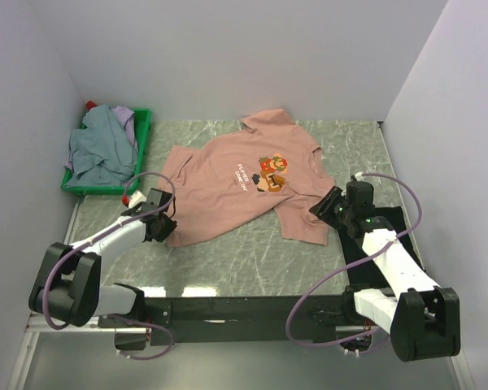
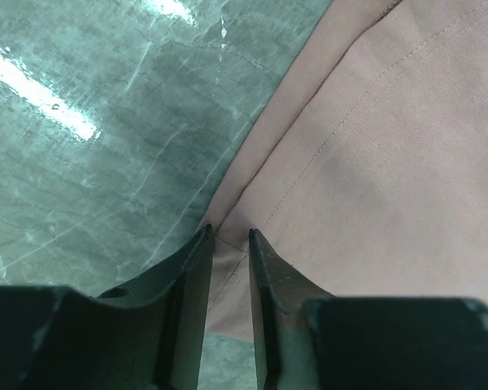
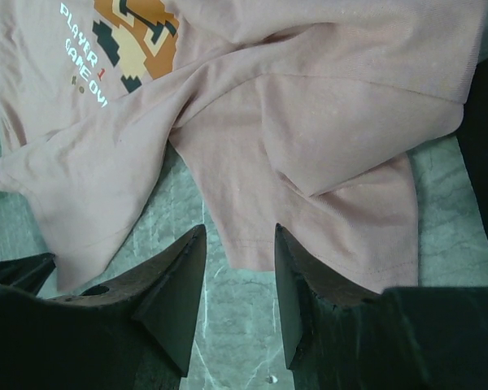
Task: Fold and stack the t-shirts
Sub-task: Flatten the tshirt out
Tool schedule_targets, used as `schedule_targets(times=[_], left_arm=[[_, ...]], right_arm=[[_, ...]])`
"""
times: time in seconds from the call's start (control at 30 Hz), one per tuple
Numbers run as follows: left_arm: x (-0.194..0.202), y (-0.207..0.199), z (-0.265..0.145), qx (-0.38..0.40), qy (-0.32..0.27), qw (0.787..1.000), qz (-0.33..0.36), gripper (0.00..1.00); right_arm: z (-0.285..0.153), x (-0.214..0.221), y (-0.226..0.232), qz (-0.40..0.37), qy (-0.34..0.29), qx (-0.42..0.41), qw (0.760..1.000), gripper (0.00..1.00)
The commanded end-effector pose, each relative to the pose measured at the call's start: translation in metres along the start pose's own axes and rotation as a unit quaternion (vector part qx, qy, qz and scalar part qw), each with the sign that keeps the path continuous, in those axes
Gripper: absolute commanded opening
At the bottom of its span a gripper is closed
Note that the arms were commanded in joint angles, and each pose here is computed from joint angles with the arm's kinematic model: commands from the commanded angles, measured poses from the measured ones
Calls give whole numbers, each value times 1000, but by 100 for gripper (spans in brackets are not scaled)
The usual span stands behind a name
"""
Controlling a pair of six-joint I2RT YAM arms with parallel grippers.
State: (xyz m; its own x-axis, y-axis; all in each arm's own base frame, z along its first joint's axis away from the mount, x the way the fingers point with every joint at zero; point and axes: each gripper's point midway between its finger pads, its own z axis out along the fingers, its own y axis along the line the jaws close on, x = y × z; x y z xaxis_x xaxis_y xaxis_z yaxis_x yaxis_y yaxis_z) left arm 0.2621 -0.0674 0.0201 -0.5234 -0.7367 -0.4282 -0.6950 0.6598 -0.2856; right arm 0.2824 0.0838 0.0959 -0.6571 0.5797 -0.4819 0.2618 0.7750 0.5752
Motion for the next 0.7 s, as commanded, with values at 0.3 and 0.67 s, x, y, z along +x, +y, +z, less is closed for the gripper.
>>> schedule_targets(times=[0.3, 0.67], left_arm=[[-8, -18, -10, 33, -9, 999, -2, 18], [-15, -34, -25, 67, -10, 998, 8, 1]], right_arm=[[3, -1, 3, -4, -4, -7, 1000, 46], [5, 3, -1, -3, -1, -2, 1000, 46]])
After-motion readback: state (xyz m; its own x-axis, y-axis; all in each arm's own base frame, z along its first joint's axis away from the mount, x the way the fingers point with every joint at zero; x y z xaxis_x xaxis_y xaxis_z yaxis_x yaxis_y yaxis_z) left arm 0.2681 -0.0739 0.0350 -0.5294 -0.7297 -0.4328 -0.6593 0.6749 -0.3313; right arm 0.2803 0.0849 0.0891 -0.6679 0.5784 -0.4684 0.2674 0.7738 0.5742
